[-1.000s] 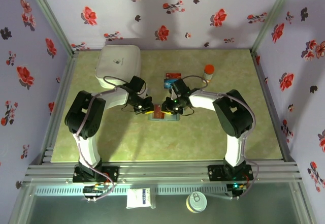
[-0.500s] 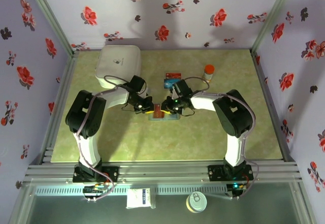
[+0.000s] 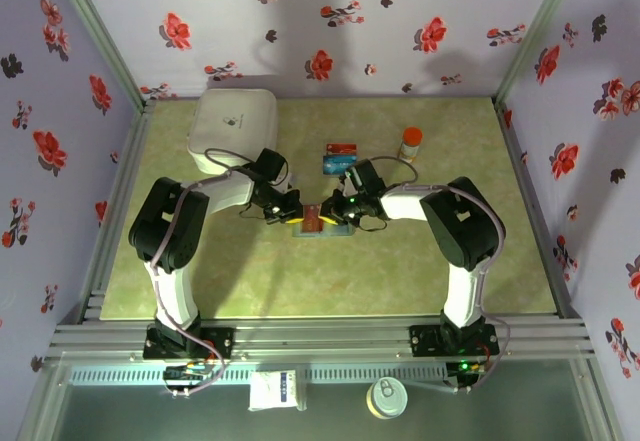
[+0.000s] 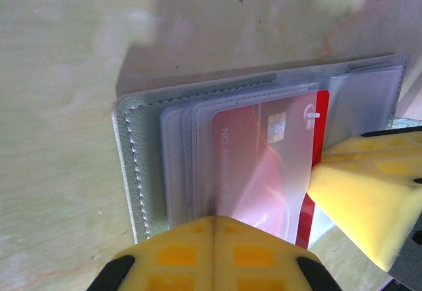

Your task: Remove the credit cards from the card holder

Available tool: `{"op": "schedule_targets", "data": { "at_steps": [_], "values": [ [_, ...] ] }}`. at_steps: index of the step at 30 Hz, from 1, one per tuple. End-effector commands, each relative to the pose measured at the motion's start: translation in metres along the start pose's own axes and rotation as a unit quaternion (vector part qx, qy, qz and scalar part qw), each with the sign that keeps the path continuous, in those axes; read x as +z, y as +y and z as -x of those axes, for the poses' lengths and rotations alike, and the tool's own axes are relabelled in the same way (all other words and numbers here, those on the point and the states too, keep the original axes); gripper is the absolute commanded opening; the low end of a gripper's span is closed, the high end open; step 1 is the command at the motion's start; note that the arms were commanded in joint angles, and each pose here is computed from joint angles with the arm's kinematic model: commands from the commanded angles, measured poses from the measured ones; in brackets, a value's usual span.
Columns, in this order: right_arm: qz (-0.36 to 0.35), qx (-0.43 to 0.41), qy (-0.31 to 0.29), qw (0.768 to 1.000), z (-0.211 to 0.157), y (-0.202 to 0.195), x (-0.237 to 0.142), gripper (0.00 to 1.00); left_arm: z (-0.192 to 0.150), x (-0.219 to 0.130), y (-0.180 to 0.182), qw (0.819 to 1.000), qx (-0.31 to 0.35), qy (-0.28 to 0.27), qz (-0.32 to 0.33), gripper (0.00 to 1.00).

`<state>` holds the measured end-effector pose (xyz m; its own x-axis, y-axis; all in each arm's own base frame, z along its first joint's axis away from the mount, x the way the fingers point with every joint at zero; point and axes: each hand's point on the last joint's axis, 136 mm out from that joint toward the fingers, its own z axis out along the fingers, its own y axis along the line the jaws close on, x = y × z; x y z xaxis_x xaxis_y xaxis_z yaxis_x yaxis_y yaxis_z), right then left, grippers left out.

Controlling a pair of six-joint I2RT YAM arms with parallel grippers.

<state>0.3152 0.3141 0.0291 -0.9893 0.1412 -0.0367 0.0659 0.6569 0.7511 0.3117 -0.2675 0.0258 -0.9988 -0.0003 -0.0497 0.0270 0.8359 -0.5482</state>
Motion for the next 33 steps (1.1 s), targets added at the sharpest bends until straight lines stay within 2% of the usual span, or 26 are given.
{"op": "schedule_targets", "data": {
  "at_steps": [1,12,18,23,33],
  "values": [
    [0.021,-0.006,-0.008,1.000,0.002,0.010,-0.008,0.11,-0.017,0.012,0.023,0.999,-0.010,0.032,0.039,0.00],
    [-0.009,-0.007,-0.017,1.000,0.003,-0.006,-0.024,0.08,-0.017,0.010,0.025,0.999,-0.011,0.032,0.042,0.00],
    [-0.058,-0.020,-0.021,0.998,0.003,-0.018,-0.040,0.08,-0.015,0.008,0.022,0.999,-0.009,0.028,0.040,0.00],
    [-0.091,-0.034,-0.023,0.995,0.003,-0.020,-0.051,0.07,-0.013,0.005,0.018,0.999,-0.006,0.023,0.034,0.00],
    [-0.105,-0.043,-0.029,0.993,0.005,-0.013,-0.054,0.07,-0.013,0.004,0.014,0.999,-0.007,0.020,0.025,0.00]
  ]
}}
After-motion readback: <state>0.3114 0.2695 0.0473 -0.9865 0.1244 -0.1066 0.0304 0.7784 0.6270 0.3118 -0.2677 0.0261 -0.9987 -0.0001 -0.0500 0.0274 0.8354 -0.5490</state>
